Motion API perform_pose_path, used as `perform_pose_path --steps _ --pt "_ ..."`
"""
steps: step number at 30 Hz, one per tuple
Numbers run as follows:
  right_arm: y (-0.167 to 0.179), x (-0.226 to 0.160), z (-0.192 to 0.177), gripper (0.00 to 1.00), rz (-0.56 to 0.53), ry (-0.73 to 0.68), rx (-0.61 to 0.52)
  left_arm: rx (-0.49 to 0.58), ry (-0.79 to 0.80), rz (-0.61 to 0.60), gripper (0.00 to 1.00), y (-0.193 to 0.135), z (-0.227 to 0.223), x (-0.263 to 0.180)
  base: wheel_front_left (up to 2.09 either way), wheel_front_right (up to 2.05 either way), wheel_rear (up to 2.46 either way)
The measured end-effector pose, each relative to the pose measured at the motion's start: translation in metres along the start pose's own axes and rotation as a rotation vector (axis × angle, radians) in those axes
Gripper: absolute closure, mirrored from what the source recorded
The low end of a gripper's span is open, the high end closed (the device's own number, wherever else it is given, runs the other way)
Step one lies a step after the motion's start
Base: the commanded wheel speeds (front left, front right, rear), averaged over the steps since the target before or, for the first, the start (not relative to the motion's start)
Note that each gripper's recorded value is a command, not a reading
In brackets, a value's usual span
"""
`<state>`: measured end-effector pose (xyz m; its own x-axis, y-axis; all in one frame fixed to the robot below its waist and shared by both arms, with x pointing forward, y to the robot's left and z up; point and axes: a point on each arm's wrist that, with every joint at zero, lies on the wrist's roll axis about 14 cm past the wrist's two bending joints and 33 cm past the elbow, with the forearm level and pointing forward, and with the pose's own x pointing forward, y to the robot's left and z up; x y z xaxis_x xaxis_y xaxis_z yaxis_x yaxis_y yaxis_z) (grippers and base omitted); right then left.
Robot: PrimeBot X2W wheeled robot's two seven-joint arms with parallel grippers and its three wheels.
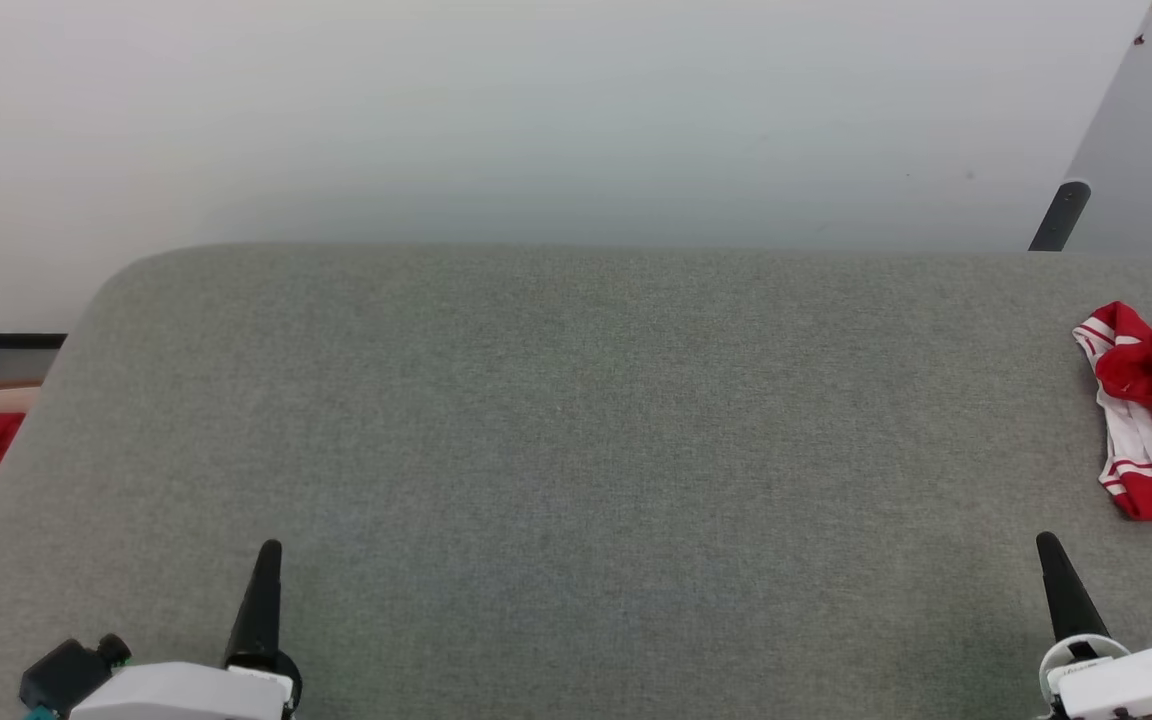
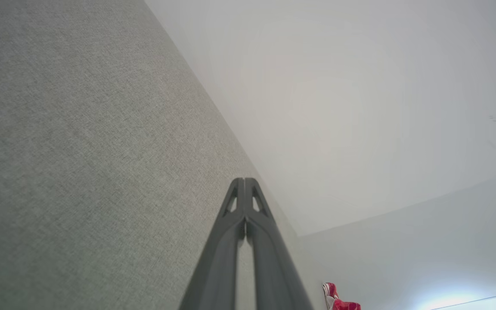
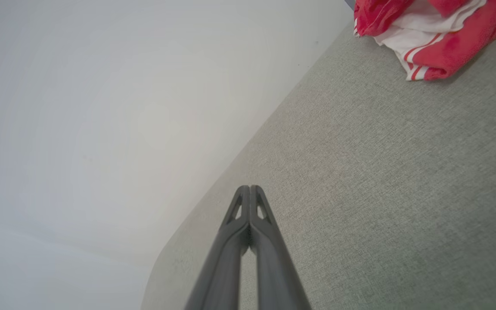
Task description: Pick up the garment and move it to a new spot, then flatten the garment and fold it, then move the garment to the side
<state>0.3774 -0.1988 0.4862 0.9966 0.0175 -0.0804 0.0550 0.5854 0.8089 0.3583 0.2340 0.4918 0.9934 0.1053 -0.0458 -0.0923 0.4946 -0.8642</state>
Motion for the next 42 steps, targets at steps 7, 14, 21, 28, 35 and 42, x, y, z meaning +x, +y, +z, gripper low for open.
perform_pose_path --steps 7,14,21,28,35,42 --pt "0.002 0.002 0.001 1.00 0.006 -0.004 0.081 -0.069 0.008 -0.006 1.00 -0.004 -0.003 0.004 0.00 0.00 0.00" --pt "0.002 0.002 0.001 1.00 0.006 -0.006 0.157 -0.132 0.019 -0.010 1.00 -0.006 -0.006 0.006 0.00 0.00 0.00" --pt "0.005 0.004 0.003 1.00 0.016 -0.013 0.229 -0.193 0.029 -0.016 1.00 -0.009 -0.008 0.009 0.00 0.00 0.00" --pt "0.007 0.005 0.005 1.00 0.022 -0.018 0.296 -0.250 0.039 -0.020 1.00 -0.012 -0.011 0.012 0.00 0.00 0.00" --pt "0.009 0.007 0.007 1.00 0.032 -0.023 0.361 -0.305 0.049 -0.026 1.00 -0.015 -0.014 0.014 0.00 0.00 0.00" --pt "0.009 0.006 0.006 1.00 0.032 -0.023 0.422 -0.352 0.059 -0.034 1.00 -0.018 -0.016 0.017 0.00 0.00 0.00"
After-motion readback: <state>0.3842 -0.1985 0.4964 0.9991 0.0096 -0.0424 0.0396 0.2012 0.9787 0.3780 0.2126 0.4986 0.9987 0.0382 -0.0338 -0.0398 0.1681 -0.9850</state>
